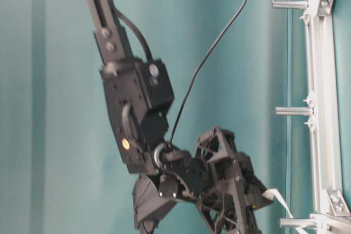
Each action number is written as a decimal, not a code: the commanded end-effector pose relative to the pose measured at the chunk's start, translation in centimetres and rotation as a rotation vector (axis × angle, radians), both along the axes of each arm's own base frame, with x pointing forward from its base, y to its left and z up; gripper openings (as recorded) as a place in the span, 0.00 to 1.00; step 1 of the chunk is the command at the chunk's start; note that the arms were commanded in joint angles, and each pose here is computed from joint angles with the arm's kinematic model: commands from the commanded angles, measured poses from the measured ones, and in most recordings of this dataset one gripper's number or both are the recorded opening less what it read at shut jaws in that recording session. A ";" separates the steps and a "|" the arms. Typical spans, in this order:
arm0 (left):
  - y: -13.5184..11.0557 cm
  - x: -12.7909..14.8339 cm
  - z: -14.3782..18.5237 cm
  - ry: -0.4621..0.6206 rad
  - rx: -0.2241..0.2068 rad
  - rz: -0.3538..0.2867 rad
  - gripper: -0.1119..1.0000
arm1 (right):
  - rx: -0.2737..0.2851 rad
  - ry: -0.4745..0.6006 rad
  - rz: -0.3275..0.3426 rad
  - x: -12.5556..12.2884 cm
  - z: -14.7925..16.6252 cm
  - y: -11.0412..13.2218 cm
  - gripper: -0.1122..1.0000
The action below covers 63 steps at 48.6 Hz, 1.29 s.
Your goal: Move the cable alternately left and right between 8 pins so it hooks onto each one.
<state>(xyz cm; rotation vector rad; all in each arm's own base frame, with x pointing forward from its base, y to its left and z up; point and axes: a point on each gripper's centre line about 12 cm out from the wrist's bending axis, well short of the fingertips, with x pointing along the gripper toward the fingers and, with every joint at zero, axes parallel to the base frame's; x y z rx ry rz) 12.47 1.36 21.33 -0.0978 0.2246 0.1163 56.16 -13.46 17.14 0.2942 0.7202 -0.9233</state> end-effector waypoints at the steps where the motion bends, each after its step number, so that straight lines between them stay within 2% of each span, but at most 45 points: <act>1: 0.0 0.1 0.8 -0.022 -0.002 -0.001 0.77 | -0.002 -0.078 0.004 -0.8 3.7 1.0 0.25; 11: 0.0 0.1 0.8 -0.022 -0.002 0.000 0.77 | 0.048 -0.140 0.034 -2.1 3.7 2.2 0.25; 19: 0.0 0.1 0.8 -0.020 -0.004 0.000 0.77 | 0.109 -0.223 0.133 -2.3 4.1 3.5 0.25; 22: 0.0 0.1 0.8 -0.020 -0.004 -0.001 0.77 | 0.121 -0.231 0.149 -2.5 3.9 3.7 0.25; 44: 0.0 0.1 0.8 -0.020 -0.002 0.000 0.77 | 0.140 -0.195 0.171 -3.5 2.8 5.2 0.25; 52: 0.0 0.1 0.8 -0.020 -0.004 0.000 0.77 | 0.162 -0.142 0.146 -5.7 1.8 5.9 0.25; 63: 0.0 0.1 0.8 -0.020 -0.004 -0.001 0.77 | 0.185 -0.140 0.110 -8.8 2.5 6.1 0.25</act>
